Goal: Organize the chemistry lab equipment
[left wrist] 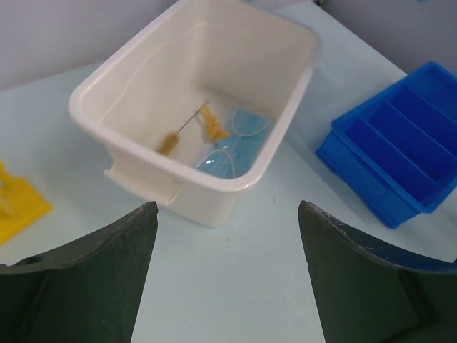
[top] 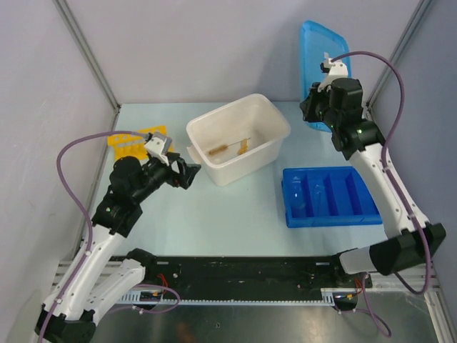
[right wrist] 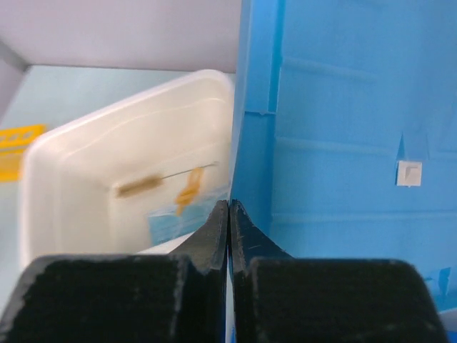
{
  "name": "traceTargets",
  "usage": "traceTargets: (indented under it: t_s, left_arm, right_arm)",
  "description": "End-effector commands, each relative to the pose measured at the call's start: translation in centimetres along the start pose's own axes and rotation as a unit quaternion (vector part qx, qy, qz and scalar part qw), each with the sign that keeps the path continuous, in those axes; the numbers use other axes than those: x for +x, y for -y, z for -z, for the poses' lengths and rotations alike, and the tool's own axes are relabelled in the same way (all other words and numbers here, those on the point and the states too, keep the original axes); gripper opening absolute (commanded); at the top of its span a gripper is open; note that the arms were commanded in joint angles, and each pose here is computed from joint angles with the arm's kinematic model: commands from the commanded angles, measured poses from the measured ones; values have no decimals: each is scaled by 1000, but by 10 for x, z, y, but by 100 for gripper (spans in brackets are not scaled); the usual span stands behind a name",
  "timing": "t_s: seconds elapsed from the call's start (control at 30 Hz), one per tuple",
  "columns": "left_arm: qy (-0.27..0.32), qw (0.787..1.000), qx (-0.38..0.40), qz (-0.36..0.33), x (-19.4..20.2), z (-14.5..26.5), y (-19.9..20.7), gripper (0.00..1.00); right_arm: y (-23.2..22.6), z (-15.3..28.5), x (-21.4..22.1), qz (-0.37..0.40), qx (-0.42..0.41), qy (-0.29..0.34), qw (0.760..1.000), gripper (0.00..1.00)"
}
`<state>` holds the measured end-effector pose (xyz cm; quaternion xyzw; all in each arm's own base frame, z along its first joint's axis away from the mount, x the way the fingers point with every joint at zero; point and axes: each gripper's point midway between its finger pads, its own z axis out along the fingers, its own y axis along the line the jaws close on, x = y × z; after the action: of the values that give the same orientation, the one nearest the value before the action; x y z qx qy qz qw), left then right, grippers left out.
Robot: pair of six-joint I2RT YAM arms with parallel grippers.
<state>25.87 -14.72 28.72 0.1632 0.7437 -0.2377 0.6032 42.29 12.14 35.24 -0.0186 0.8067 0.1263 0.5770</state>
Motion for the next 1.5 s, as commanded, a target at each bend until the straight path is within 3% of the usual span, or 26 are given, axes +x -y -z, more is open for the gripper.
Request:
traceTargets:
  t_s: [0.0, 0.17, 0.4, 0.57, 0.77, 1.0, 1.13, 1.23, 1.47]
  left_arm:
    - [93, 974, 118, -169, -65, 3, 43, 84]
    - [149, 908, 121, -373, -104, 5, 55, 85]
    - [206, 798, 82, -561, -153, 9, 75, 91]
    - [211, 727, 70, -650, -155, 3, 93, 93]
    - [225, 679, 96, -692, -150, -4, 124, 95]
    - [209, 649, 104, -724, -136, -19, 137, 95]
    - [200, 651, 125, -721, -118, -23, 141, 92]
    - [190, 659, 143, -713, -103, -25, 144, 84]
    - [172, 677, 168, -695, -82, -28, 151, 52]
  right_arm:
    - [-53, 54, -28, 28, -105, 37, 993, 0]
    - [-103, 101, -19, 51, -201, 30, 978, 0]
    - [-137, 148, 10, 81, -293, -11, 952, 0]
    - [-160, 177, 28, 99, -349, -31, 931, 0]
    - [-178, 195, 49, 129, -378, -56, 915, 0]
    - [-196, 206, 65, 159, -392, -76, 903, 0]
    - [-203, 209, 67, 165, -395, -76, 901, 0]
    - [-205, 210, 63, 167, -396, -70, 900, 0]
    - [-207, 213, 53, 184, -405, -46, 894, 0]
